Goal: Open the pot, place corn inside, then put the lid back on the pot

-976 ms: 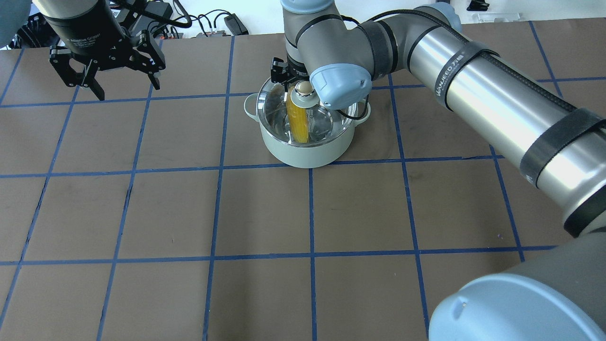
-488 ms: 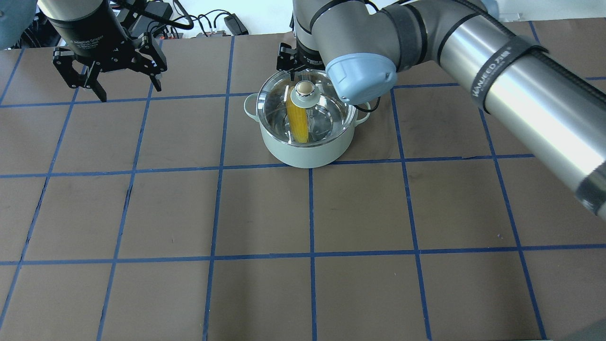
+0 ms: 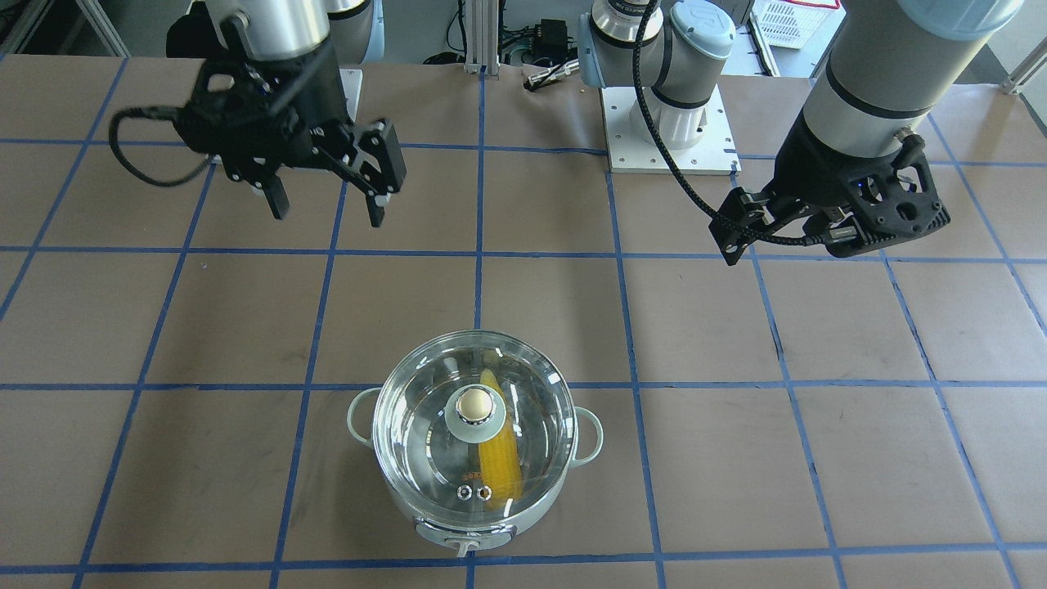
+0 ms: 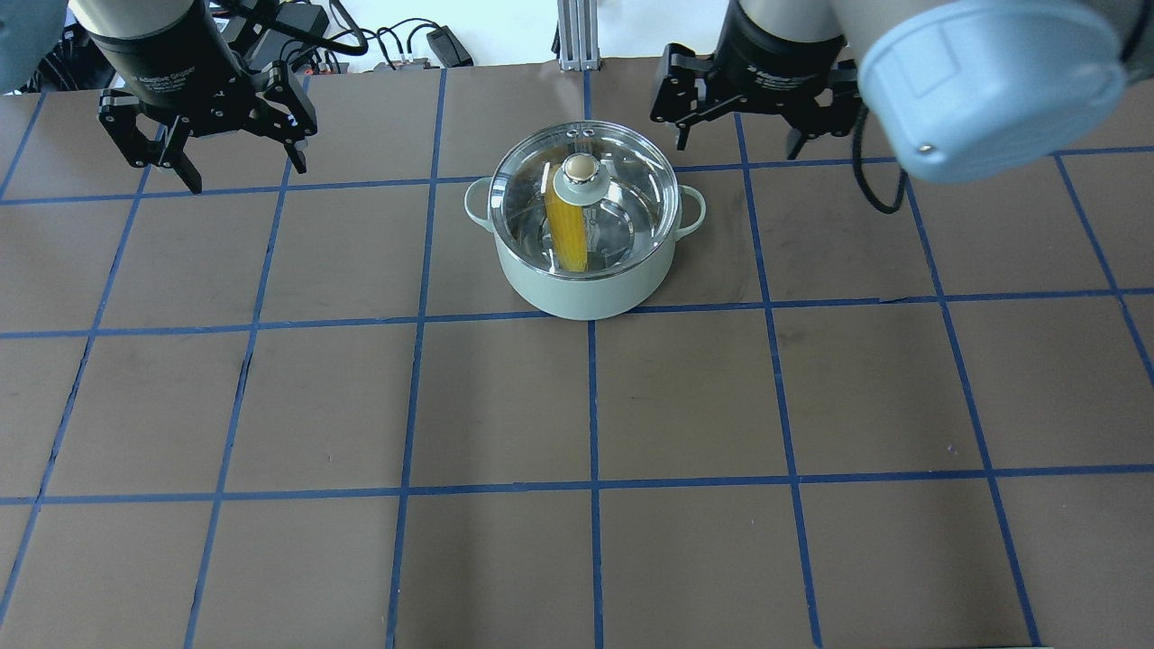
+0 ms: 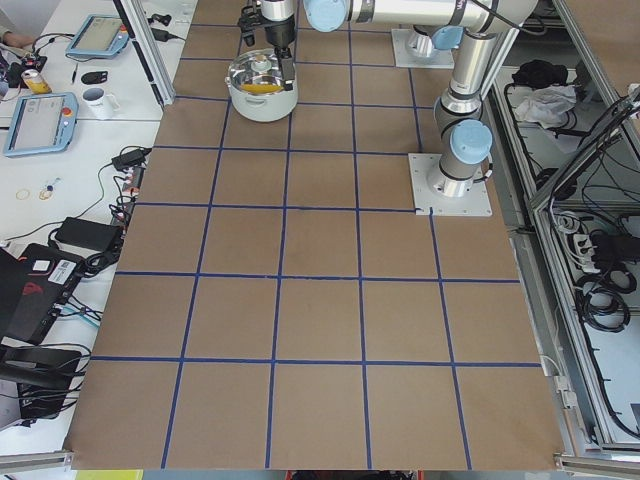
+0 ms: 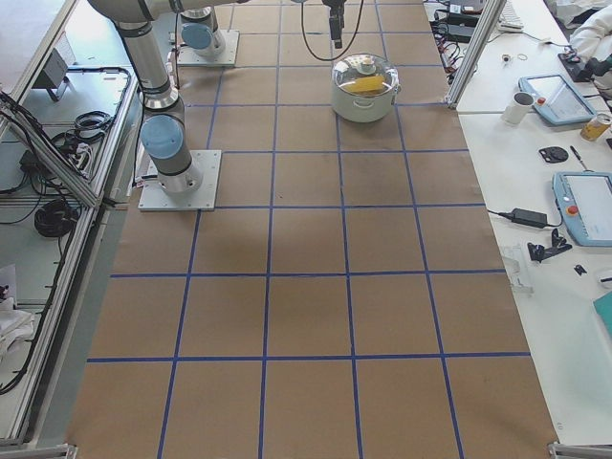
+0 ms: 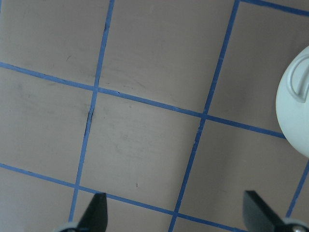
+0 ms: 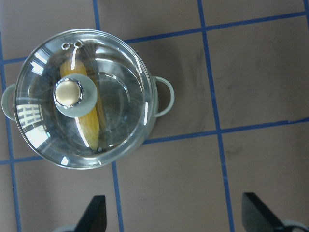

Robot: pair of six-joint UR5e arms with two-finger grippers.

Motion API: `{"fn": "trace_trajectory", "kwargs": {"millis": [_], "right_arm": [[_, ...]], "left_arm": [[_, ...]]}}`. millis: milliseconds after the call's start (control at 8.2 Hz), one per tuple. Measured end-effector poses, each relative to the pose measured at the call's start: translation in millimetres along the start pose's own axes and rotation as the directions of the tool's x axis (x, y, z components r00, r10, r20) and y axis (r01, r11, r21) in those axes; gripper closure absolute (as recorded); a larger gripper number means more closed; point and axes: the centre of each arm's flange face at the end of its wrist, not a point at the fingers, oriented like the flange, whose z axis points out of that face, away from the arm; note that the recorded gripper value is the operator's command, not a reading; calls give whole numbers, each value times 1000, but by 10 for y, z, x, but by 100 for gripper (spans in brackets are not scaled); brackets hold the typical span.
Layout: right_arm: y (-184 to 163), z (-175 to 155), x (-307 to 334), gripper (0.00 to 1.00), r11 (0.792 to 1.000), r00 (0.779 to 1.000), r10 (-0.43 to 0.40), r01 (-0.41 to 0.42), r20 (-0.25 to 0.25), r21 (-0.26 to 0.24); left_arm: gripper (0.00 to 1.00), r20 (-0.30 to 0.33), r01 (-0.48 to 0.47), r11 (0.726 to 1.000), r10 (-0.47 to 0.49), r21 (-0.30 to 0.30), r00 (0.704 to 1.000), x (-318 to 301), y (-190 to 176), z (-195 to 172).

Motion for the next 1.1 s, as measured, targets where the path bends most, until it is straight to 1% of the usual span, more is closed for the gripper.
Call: {"fn": "trace_trajectory", "kwargs": {"millis": [122,366,610,1098], "right_arm": [[99,-142,194,0,999,1000,-9,8,-15,-32],[145,-241,427,0,995,997,-74,72,-23,-62],[162,-257,478,0,993,995,-101,99,-22,-69],[163,-257,492,0,992,994,-105,103,-24,-70]], "left_arm": [[0,1,0,1000,0,-3,1000,3,-9,14],[0,1,0,1000,0,-5,1000,6,-19,30],[0,2,0,1000,0,-6,1000,6,-22,33],[0,0,0,1000,0,-4,1000,1,2,9]]}}
